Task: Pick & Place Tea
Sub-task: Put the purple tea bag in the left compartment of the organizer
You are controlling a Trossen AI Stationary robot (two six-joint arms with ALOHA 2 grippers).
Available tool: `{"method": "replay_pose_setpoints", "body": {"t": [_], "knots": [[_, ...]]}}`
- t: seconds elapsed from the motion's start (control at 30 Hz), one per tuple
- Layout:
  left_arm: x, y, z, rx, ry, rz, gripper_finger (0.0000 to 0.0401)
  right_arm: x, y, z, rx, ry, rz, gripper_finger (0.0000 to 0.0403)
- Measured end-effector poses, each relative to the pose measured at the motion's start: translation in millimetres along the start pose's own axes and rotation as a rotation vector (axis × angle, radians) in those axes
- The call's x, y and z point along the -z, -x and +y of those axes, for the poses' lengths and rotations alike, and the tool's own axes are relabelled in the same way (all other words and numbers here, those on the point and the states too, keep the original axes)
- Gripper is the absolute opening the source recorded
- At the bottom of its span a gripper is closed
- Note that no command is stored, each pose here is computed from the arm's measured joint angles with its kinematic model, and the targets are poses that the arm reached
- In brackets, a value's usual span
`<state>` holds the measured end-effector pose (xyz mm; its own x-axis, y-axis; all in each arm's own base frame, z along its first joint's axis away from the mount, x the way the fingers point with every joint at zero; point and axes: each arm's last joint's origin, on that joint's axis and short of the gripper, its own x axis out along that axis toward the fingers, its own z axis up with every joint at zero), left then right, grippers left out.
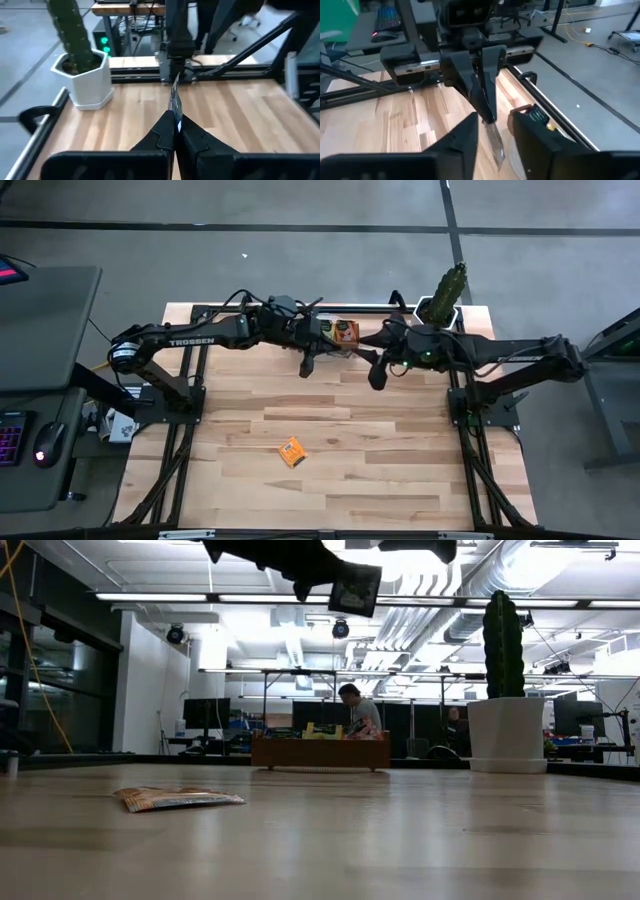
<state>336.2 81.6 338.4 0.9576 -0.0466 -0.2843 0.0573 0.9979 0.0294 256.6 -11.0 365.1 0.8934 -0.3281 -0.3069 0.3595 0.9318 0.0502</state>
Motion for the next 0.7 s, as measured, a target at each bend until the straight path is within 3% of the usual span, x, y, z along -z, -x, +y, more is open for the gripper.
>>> {"method": "replay_pose_setpoints", "body": {"t": [0.2, 0.43, 0.7], "knots": [[9.0, 10.5, 30.3, -0.096, 0.013, 0.056, 0.0000, 6.6, 17.5, -8.5, 0.065, -0.081, 0.086, 0.0186], [18.1, 42.5, 82.8, -0.165, 0.066, 0.040, 0.0000, 20.4, 25.0, -9.8, 0.104, -0.132, 0.218, 0.0211], [92.0, 59.0, 114.1, -0.213, 0.250, 0.063, 0.0000, 24.4, 27.5, -7.0, 0.166, -0.127, 0.225, 0.0214]]}}
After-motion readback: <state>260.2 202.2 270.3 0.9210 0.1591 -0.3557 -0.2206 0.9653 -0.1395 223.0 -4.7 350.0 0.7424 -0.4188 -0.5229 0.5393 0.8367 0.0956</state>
